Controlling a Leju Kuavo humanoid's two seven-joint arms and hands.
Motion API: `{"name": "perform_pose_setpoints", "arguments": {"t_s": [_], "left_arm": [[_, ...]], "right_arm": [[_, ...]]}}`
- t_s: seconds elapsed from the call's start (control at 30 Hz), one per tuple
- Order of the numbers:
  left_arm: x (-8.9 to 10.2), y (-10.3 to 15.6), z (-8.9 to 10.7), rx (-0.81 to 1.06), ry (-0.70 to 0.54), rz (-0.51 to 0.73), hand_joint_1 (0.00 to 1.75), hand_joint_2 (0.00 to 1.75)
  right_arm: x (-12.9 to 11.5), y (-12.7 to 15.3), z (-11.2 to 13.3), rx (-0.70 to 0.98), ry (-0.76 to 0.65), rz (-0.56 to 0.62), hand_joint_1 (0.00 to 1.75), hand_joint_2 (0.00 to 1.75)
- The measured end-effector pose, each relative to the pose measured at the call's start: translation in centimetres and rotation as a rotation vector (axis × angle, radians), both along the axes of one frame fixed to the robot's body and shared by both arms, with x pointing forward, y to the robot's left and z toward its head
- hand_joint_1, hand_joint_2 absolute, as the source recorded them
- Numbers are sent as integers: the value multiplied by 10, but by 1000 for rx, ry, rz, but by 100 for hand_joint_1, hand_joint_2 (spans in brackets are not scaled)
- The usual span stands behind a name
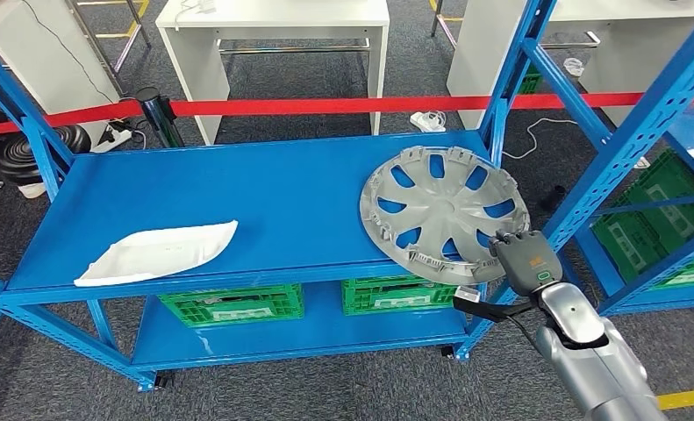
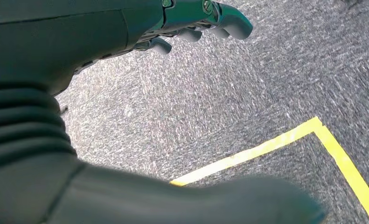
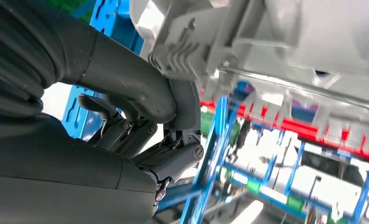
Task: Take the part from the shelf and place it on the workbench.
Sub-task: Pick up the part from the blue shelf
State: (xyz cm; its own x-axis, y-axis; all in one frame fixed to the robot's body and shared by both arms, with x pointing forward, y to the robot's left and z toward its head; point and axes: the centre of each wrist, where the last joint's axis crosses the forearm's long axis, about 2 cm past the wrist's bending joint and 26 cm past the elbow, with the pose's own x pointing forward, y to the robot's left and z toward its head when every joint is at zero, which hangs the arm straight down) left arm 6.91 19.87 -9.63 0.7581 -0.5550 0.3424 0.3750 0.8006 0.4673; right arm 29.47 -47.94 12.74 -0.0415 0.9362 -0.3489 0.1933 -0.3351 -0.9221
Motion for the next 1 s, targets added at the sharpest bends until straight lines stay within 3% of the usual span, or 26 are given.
{"name": "perform_pose_setpoints", "arguments": {"t_s": [0.13, 0.43, 0.5, 0.53, 0.57, 0.63, 0.67, 0.9, 1.0], "left_arm": [[2, -1, 0, -1, 7, -16, 0, 175], [5, -2, 1, -2, 11, -27, 0, 175], [5, -2, 1, -4, 11, -23, 0, 175], [5, -2, 1, -5, 11, -21, 0, 175], [5, -2, 1, -6, 11, -18, 0, 175], [5, -2, 1, -8, 11, -14, 0, 175], [5, -2, 1, -10, 11, -14, 0, 175], [4, -1, 1, -19, 12, -10, 0, 175], [4, 0, 0, -18, 12, -9, 0, 175]], "right_arm": [[-3, 8, 1, 2, -84, 20, 175, 175], [-1, 32, 12, 13, -293, 86, 175, 175], [0, 37, 13, 18, -317, 98, 125, 175], [1, 39, 13, 21, -324, 101, 81, 175], [2, 41, 14, 25, -329, 104, 38, 131], [5, 44, 15, 41, -336, 108, 0, 44], [7, 45, 16, 54, -338, 110, 0, 0], [13, 48, 17, 128, -308, 113, 0, 0], [14, 49, 15, 147, -295, 114, 0, 131]]}}
